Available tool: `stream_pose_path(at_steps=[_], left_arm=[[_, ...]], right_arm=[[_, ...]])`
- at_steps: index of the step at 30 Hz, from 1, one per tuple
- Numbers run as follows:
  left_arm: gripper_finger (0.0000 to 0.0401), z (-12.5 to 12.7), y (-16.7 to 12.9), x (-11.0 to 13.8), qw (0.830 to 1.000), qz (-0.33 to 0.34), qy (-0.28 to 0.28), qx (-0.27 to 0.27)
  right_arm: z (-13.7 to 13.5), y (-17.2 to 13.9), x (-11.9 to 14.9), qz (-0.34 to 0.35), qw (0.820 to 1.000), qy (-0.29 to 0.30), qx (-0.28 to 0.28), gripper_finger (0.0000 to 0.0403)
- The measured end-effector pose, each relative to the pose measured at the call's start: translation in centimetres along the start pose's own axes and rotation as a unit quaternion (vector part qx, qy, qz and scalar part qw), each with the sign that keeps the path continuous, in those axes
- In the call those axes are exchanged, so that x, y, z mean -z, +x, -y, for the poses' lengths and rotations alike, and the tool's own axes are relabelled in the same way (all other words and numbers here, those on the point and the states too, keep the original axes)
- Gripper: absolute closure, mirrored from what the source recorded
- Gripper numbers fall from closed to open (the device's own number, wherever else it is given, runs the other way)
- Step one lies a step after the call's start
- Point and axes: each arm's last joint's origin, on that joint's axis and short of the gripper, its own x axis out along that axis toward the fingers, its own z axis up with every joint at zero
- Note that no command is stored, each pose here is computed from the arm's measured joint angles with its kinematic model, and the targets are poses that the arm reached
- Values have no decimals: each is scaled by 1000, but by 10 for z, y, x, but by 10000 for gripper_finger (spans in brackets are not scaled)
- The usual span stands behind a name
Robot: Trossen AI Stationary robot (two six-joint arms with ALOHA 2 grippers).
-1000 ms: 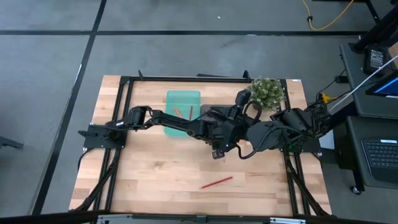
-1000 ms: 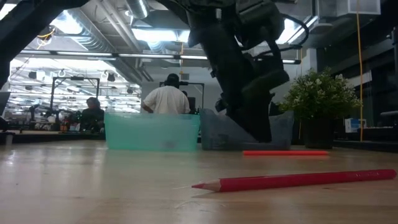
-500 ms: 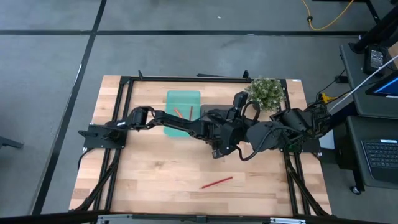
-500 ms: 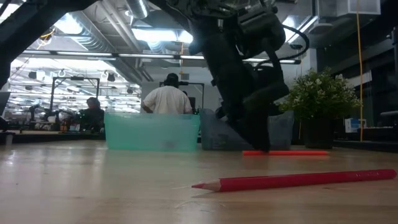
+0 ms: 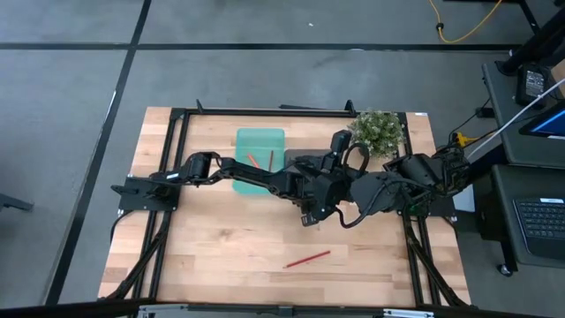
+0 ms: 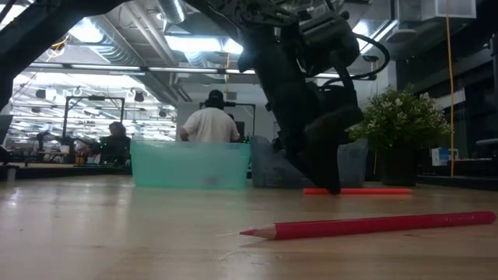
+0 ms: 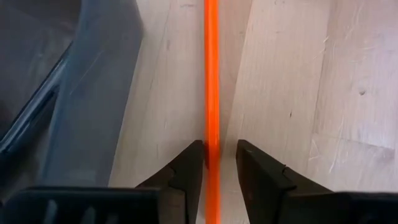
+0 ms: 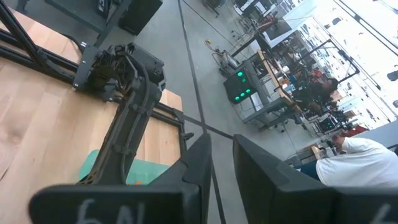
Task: Sort pens & pencils
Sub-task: Put the orange colored pencil into the green bin
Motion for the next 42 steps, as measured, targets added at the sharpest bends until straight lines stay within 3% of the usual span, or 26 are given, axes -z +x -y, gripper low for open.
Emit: stream_pose_path(at_steps=[9,22,42], left_arm=[[322,3,2,4,1000,-9,4,-7],[389,12,2,8,1000,-14,14,-13],[384,31,-3,22,998,-55,15,-22]], right_arm=[[0,0,-1,4,1000,3,0,334],[1,1,-2,9,1000,7,-3,334],[2,1,-2,11,1000,10,-2,334]])
